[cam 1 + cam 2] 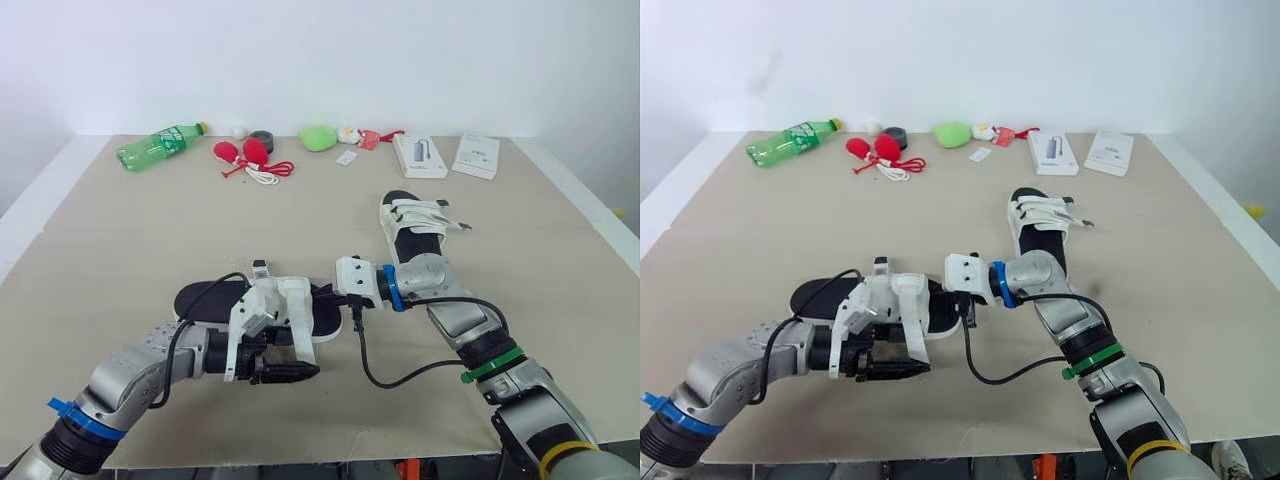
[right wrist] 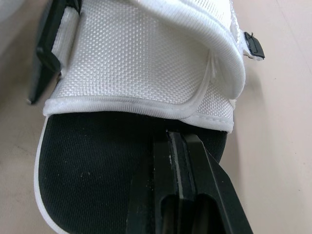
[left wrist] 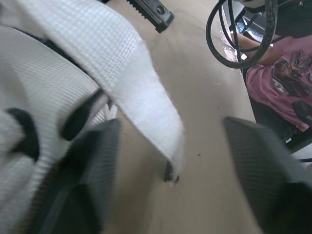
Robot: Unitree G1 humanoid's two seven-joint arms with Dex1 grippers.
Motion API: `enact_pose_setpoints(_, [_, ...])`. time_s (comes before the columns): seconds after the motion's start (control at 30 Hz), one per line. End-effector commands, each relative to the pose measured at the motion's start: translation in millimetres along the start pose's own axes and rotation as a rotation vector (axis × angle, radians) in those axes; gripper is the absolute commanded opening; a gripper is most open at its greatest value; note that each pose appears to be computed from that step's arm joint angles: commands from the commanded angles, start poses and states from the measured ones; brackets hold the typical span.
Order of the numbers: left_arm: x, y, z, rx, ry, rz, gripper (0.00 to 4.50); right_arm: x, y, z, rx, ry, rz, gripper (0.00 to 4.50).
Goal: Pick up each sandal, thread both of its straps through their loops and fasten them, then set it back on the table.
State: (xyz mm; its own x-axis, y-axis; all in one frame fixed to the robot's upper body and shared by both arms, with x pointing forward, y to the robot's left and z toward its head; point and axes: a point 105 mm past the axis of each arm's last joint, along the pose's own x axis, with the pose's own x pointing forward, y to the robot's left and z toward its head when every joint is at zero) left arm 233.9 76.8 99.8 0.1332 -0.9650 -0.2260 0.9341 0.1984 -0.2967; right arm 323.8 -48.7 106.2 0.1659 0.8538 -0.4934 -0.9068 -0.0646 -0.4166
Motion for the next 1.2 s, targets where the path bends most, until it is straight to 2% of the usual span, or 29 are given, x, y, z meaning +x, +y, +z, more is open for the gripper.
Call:
enact_pose_setpoints(0.03, [-4, 0, 8, 0.014, -0.016, 0.0, 1.84, 5, 24, -37, 0.094, 0.131, 0.082, 0.0])
enact_pose_setpoints(0.17, [-4, -1, 8, -0.009, -0.023, -0.016, 0.18, 5, 23, -37, 0.094, 0.132, 0.082, 0.0])
enact_pose_setpoints(0.2, [-3, -2, 8, -0.019, -0.023, -0.024, 0.08, 5, 23, -37, 0.094, 0.132, 0.081, 0.0])
enact_pose_setpoints(0.37, [-13, -9, 15, -0.087, -0.027, -0.08, 0.08, 3, 22, -37, 0.094, 0.137, 0.078, 0.0])
enact_pose_setpoints(0.63, [-50, -15, 62, -0.146, -0.047, -0.164, 0.08, 0, 19, -38, 0.092, 0.144, 0.07, 0.0])
enact_pose_setpoints(0.87, [-48, 13, 85, -0.043, -0.028, -0.063, 0.08, 0, 17, -38, 0.09, 0.145, 0.063, 0.0])
enact_pose_setpoints(1.07, [-50, 37, 108, -0.063, -0.025, -0.06, 0.08, 1, 16, -38, 0.088, 0.144, 0.06, 0.0])
enact_pose_setpoints(1.13, [-50, 39, 112, -0.07, -0.014, -0.084, 0.08, 1, 15, -38, 0.087, 0.143, 0.057, 0.0])
enact_pose_setpoints(1.2, [-47, 41, 106, -0.076, 0.049, -0.095, 0.08, 1, 15, -38, 0.089, 0.142, 0.051, 0.0])
